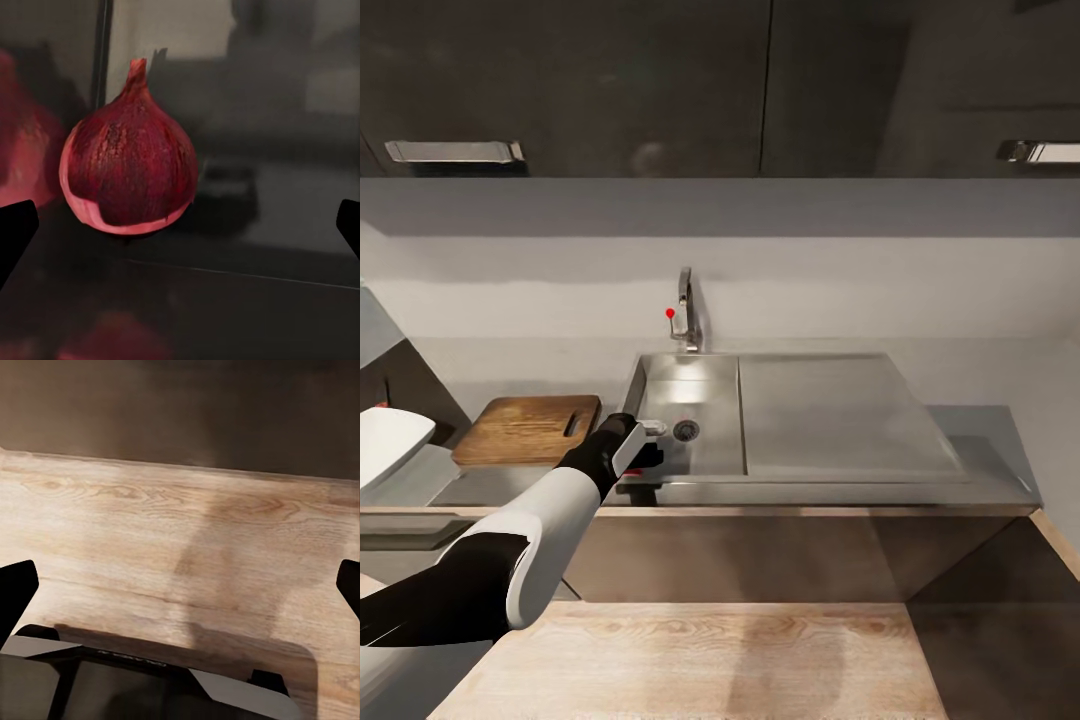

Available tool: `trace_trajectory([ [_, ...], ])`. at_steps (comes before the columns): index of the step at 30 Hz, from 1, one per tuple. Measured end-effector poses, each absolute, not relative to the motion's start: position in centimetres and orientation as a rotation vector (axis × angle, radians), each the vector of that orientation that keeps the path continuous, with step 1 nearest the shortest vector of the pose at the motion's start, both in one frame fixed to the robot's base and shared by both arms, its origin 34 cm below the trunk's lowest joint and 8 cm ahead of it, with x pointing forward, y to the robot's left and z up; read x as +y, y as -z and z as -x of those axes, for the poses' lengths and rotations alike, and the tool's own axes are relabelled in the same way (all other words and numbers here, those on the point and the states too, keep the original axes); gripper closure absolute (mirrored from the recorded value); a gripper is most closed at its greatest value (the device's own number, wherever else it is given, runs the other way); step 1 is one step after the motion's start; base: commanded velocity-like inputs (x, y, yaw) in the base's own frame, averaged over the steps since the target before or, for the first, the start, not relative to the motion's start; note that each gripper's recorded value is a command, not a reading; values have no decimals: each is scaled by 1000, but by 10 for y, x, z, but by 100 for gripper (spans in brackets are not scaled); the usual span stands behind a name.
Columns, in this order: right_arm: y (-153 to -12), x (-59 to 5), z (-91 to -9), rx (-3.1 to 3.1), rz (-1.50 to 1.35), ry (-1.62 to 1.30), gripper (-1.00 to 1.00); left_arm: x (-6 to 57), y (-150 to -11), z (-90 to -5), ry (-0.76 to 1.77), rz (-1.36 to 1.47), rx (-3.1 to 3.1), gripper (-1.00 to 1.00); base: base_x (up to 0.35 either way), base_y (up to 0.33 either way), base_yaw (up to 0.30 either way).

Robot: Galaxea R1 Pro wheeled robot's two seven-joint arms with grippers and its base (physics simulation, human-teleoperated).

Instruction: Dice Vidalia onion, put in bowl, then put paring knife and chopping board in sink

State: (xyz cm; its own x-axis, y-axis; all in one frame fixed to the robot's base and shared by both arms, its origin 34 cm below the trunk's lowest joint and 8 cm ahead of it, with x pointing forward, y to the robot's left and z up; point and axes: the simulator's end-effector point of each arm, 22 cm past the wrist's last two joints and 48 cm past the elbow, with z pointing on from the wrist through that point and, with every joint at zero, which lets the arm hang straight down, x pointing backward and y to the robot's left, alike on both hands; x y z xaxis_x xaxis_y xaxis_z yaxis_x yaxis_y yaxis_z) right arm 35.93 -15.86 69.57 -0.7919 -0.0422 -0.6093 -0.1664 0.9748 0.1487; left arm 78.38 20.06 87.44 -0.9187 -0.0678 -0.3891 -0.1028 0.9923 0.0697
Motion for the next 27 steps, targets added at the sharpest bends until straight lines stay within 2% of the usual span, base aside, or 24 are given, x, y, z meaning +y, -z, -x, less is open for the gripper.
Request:
trace_trajectory([
  [11,-696,-159,-359,2477,146,-257,-100,201,-870,-780,-127,120,2753,-100,73,0,0],
  [27,-692,-159,-355,2491,145,-259,-100,201,-861,-777,-129,119,2768,-100,5,0,0],
])
